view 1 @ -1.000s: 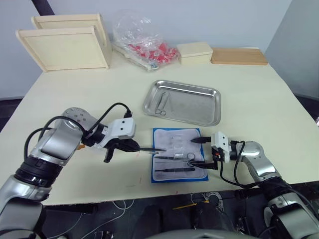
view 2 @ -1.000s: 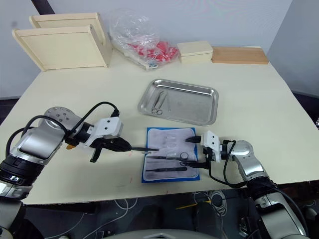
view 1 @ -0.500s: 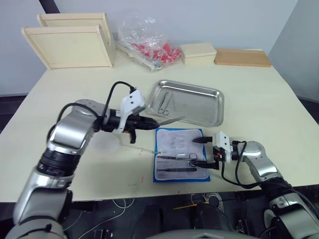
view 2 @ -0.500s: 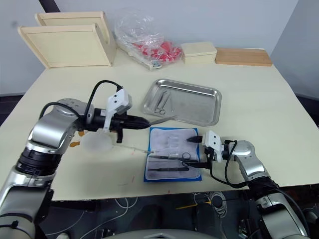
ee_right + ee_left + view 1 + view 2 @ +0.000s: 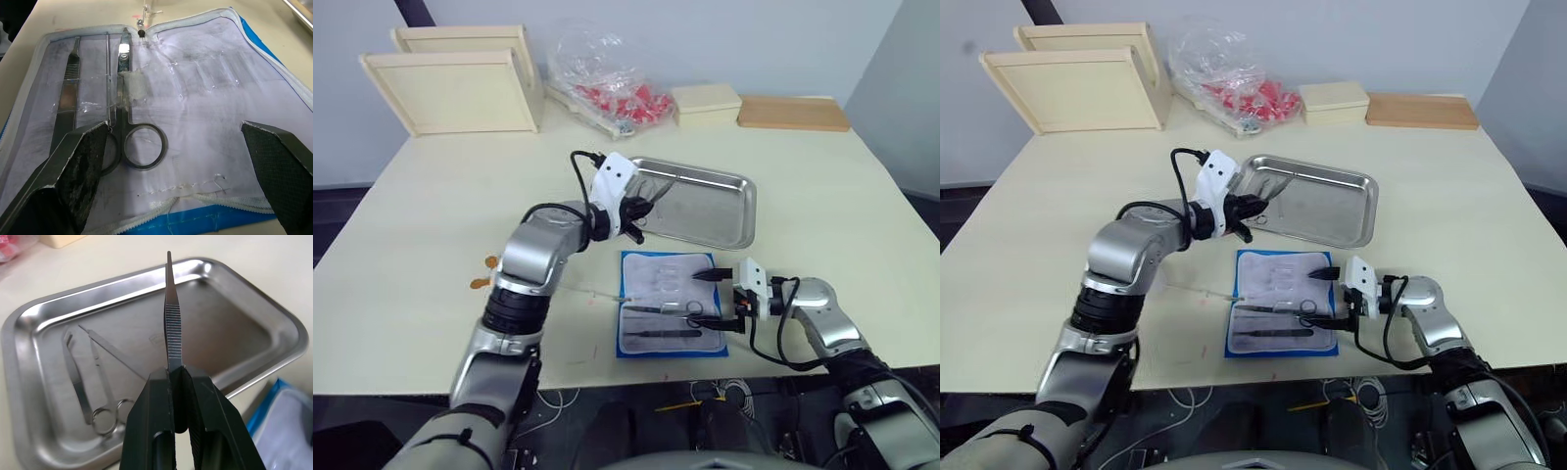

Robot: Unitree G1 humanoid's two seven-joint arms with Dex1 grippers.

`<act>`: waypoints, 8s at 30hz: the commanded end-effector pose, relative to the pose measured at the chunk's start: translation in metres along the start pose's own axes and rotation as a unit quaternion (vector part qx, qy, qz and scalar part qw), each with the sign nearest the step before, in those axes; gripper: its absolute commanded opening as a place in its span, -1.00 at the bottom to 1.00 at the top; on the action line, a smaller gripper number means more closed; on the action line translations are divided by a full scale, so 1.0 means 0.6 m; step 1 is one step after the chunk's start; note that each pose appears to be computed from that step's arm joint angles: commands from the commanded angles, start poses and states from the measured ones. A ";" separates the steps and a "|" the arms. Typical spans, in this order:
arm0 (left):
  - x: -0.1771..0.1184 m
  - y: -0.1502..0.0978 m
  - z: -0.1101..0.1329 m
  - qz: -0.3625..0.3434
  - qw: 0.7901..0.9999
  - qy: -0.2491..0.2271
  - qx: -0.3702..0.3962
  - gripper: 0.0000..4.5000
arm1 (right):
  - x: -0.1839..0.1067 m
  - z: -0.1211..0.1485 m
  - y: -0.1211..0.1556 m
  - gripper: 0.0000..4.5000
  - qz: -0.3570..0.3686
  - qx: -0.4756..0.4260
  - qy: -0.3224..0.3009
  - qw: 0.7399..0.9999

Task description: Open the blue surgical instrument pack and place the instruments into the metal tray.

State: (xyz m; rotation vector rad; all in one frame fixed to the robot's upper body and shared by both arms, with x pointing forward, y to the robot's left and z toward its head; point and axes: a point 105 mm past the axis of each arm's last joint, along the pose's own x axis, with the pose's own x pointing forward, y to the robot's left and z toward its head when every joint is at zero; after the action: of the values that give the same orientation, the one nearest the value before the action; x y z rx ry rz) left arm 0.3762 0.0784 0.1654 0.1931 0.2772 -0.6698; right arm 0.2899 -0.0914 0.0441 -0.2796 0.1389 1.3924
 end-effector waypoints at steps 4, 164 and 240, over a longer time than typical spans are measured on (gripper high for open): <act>0.046 -0.022 0.032 0.043 0.998 -0.037 -0.027 -0.98 | 0.003 -0.083 0.040 1.00 0.014 0.071 0.084 0.994; -0.115 -0.093 -0.245 -0.439 0.885 0.018 0.157 0.94 | -0.177 0.205 0.061 1.00 -0.078 -0.031 0.048 0.995; -0.110 -0.105 -0.257 -0.431 0.889 0.036 0.151 1.00 | 0.008 0.073 0.024 -0.95 -0.020 -0.088 0.199 0.976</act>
State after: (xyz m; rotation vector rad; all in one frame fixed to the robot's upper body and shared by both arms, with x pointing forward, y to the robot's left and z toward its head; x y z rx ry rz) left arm 0.2671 0.1073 0.0584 0.4231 0.2183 -1.5870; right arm 0.2684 -0.0675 0.0782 -0.6605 0.3440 1.3395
